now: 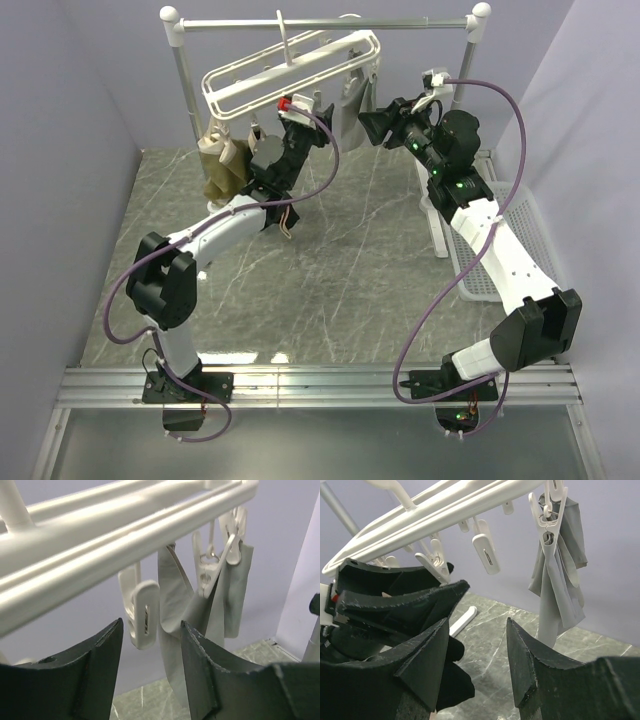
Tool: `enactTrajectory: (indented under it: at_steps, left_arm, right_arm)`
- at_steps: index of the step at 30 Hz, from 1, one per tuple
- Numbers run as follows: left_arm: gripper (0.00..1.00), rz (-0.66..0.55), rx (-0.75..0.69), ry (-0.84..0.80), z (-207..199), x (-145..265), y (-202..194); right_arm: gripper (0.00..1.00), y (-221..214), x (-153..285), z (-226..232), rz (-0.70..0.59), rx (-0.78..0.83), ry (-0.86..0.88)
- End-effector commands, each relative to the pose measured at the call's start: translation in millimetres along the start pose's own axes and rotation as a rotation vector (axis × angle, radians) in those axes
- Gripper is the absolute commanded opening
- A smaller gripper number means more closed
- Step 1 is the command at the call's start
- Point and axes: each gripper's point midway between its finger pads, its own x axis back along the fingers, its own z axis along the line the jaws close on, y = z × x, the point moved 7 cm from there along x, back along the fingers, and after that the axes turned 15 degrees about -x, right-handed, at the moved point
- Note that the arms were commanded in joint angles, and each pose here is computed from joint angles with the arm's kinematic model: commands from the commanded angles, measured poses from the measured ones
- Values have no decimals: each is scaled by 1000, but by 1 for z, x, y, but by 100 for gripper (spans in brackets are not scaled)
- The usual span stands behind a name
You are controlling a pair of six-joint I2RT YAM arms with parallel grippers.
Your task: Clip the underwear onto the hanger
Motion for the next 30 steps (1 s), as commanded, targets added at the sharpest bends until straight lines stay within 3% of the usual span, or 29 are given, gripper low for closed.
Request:
enactTrajectory:
  at_steps: [1, 4, 11, 15, 22, 30]
  left_arm:
    - [54, -123, -11, 59, 11, -11, 33]
    - [49, -127, -17, 60, 10, -14, 34]
    - [22, -131, -20, 15, 9, -8, 38]
    - [13, -127, -15, -49, 5, 4, 39]
    - [6, -115, -16, -120, 10, 18, 45]
    - [1, -114, 1, -192, 9, 30, 48]
  right_arm:
    - [57, 24, 1, 11, -70, 31, 41]
    - [57, 25, 1, 12, -71, 33, 47]
    - [56, 25, 0, 10, -66, 45, 62]
    - [54, 24, 0, 12, -43, 49, 107]
    - [53, 21, -4, 24, 24, 38, 230]
    - [54, 27, -13, 47, 110, -87, 367]
